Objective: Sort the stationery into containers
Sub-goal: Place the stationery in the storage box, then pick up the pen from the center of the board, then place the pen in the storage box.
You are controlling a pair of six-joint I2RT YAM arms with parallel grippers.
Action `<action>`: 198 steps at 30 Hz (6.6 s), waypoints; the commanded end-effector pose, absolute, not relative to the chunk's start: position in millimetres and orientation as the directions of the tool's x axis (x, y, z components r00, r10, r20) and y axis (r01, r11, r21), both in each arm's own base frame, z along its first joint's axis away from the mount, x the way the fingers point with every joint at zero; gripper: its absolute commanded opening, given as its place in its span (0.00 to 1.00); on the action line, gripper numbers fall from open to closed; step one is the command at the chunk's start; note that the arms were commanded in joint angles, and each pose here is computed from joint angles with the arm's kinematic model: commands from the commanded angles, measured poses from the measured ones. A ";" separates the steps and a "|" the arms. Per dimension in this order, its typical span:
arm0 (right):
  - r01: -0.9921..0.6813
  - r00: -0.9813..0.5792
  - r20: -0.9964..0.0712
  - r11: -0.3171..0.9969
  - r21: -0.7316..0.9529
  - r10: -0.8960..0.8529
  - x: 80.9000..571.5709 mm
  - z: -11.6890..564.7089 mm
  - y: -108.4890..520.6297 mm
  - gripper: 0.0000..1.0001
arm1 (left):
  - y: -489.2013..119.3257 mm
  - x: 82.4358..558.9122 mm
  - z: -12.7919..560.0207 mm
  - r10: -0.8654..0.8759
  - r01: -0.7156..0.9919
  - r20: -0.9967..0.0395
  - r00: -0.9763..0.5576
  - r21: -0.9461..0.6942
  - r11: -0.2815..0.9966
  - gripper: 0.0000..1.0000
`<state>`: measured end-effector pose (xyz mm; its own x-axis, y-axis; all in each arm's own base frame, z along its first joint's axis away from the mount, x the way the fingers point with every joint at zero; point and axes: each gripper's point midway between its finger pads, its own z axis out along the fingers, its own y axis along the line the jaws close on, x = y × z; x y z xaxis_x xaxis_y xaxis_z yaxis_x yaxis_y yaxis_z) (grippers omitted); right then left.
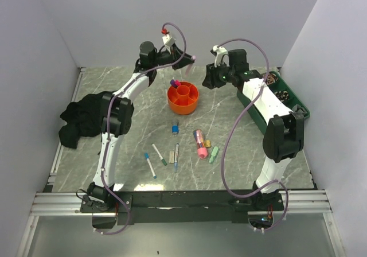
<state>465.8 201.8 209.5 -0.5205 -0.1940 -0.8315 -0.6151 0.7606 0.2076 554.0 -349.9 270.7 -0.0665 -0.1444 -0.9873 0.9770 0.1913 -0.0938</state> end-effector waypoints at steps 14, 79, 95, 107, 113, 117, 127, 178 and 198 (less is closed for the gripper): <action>-0.587 -0.497 -0.850 0.788 0.182 -0.174 469.0 224.6 177.5 0.50 | -344.9 536.4 252.1 -0.195 0.970 -0.971 -0.138 -0.172 0.174 0.02; -0.851 -0.510 -0.639 0.443 0.281 -0.576 215.3 141.8 413.5 0.59 | 44.2 262.4 230.0 -0.205 -0.150 -0.777 -0.594 -0.144 0.978 0.99; -0.635 -0.753 -0.447 0.713 0.297 -0.483 210.0 57.3 459.8 0.54 | 68.0 269.8 281.8 -0.284 -0.270 -0.880 -0.380 -0.189 0.944 0.99; -0.621 -0.770 -0.388 0.736 0.270 -0.507 200.4 25.2 462.8 0.50 | 65.4 269.9 299.3 -0.297 -0.257 -0.891 -0.343 -0.215 0.942 0.99; -0.607 -0.780 -0.368 0.756 0.245 -0.507 199.3 13.2 459.8 0.47 | 65.5 268.2 300.8 -0.284 -0.252 -0.896 -0.342 -0.204 0.946 1.00; -0.604 -0.774 -0.368 0.776 0.183 -0.516 202.5 2.7 454.6 0.38 | 65.2 269.9 302.6 -0.283 -0.248 -0.897 -0.340 -0.204 0.947 1.00; -0.683 -0.690 -0.379 0.729 0.058 -0.616 197.5 -12.2 463.6 0.00 | 72.1 284.1 314.1 -0.276 -0.247 -0.905 -0.324 -0.201 0.948 0.99; -0.406 0.019 -0.999 0.913 0.036 0.047 547.7 274.1 261.7 0.00 | -82.0 452.0 245.4 0.077 0.461 -0.851 -0.520 -0.203 0.864 1.00; -0.442 -0.081 -0.994 0.891 0.101 0.072 559.7 210.9 277.6 0.00 | -72.0 454.2 218.1 0.125 0.435 -0.805 -0.580 -0.176 0.883 0.99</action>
<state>553.0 275.9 199.0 -0.1222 0.0290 -0.9921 -0.4328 0.8980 0.0795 448.7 -74.3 205.0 -0.6130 0.0955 -0.7843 0.4198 0.8803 -0.2210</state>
